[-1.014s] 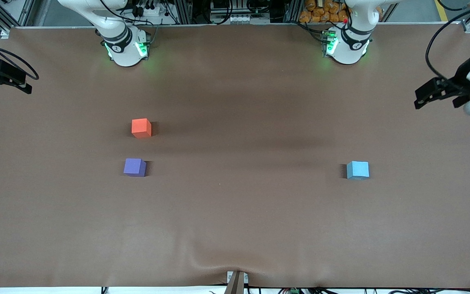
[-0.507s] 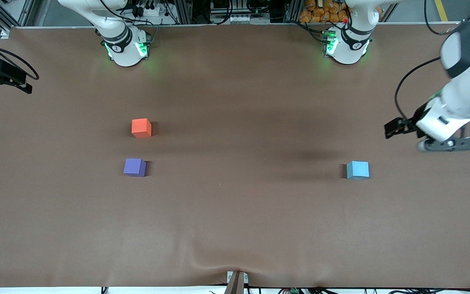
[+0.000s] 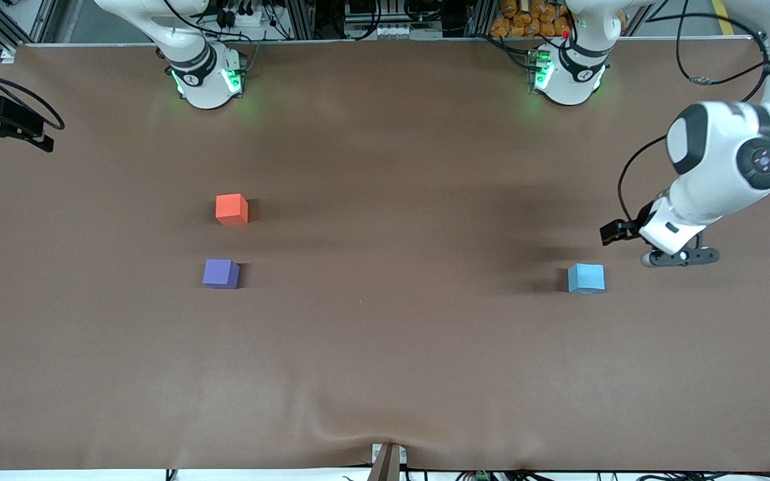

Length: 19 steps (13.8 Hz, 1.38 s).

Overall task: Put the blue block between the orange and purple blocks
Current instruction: 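Reach the left gripper down over the light blue cube, then close the left gripper on the blue cube while the right gripper moves out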

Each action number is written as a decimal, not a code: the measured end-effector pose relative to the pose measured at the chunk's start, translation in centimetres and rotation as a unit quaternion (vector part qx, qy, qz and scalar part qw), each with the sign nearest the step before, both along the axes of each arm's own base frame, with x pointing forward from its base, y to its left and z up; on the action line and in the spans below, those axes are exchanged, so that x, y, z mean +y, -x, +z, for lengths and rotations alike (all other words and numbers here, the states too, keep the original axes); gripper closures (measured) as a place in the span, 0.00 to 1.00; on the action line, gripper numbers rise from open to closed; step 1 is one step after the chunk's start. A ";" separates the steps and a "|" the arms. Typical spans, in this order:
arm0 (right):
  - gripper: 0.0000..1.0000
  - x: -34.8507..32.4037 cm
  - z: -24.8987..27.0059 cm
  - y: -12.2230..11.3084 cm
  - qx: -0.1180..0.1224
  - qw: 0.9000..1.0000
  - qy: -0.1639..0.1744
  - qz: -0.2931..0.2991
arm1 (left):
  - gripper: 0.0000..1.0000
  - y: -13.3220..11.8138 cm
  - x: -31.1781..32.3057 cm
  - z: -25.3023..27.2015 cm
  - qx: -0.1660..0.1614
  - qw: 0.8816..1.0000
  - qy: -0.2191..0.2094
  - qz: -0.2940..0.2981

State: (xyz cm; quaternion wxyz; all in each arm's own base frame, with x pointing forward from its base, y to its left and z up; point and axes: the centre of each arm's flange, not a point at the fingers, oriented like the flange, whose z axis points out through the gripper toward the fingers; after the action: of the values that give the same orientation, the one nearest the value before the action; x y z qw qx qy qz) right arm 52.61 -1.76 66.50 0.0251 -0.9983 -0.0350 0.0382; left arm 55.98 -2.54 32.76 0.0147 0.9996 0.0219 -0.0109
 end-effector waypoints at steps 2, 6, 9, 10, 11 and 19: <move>0.00 0.0 0.0 0.0 0.000 1.000 0.000 0.000 | 0.00 -0.5 0.0 -2.7 -0.008 1.000 0.006 -0.016; 0.00 0.3 -0.6 -0.3 0.006 1.000 -0.001 0.003 | 0.00 -1.6 -0.1 -6.8 -0.024 0.999 0.019 -0.026; 0.00 1.1 -1.9 -1.6 0.005 1.000 -0.001 0.010 | 0.00 -2.1 -0.4 -8.1 -0.020 0.999 0.021 -0.033; 0.00 1.6 -2.1 -1.9 0.005 1.000 -0.001 0.015 | 0.00 -2.1 -0.5 -8.4 -0.020 0.999 0.021 -0.034; 0.00 2.3 -2.4 -2.0 0.007 1.000 -0.001 0.022 | 0.00 -2.1 -0.6 -8.8 -0.021 0.999 0.023 -0.034; 0.00 9.9 -6.0 -4.7 -0.002 0.996 -0.001 0.085 | 0.00 -2.7 -1.5 -11.5 -0.025 0.998 0.033 -0.040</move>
State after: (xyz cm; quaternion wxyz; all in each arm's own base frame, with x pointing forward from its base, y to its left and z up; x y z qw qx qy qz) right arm 57.32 8.10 60.54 0.0229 -0.9918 -0.1197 0.0384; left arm 58.64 -4.06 21.24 0.0478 0.9986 -0.0194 0.0131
